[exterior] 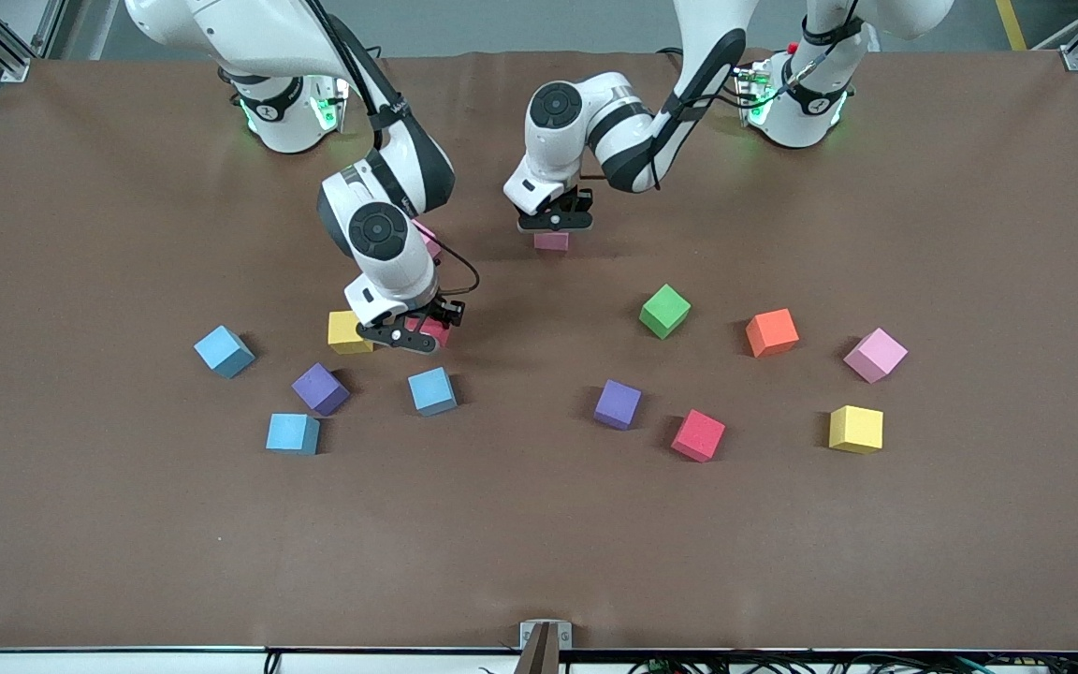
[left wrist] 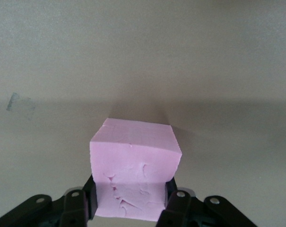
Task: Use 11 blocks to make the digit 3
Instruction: 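Lift the pink cube with the left gripper while the right gripper lifts red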
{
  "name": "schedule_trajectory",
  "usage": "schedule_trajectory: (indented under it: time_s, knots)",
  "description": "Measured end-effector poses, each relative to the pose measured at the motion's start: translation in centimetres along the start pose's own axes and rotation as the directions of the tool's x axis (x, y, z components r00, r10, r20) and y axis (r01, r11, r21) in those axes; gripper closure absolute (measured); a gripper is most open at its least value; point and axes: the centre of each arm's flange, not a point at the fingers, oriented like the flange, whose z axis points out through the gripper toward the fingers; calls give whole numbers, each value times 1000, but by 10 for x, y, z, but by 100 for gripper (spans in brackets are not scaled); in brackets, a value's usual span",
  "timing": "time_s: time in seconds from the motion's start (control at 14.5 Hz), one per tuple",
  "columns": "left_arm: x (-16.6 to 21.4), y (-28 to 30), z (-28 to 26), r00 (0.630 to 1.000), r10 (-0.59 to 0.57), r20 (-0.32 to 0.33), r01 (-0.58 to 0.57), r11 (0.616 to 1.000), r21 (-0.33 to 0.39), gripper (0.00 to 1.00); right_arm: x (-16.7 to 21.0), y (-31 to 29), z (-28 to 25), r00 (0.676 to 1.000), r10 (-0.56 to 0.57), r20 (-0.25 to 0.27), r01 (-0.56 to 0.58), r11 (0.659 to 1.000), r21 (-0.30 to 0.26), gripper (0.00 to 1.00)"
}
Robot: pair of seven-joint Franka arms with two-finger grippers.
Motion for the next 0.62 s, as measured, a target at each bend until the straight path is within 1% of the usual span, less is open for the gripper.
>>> schedule_trajectory:
  time_s: [0.07,0.34,0.41,0.48,0.55,0.62]
  knots:
    - [0,0,0,1000,0,0,0,1000,0,45,1,-1,-2,1000,0,-4,0,1000,4,43]
    - [3,2,0,1000,-4,0,4,1000,-5,45,13,-7,-18,1000,8,-28,-7,1000,30,43]
    - [5,3,1,1000,-10,0,10,1000,-6,40,16,-5,-20,999,13,-31,-12,999,33,43]
    - [7,3,3,999,-32,1,32,999,-7,32,18,-5,-22,999,17,-33,-16,999,35,43]
    - [9,3,5,998,-63,2,63,998,-9,23,19,-4,-22,999,19,-34,-17,999,36,43]
    - [11,3,7,996,-86,2,86,996,-10,12,20,-4,-23,999,19,-35,-18,999,37,43]
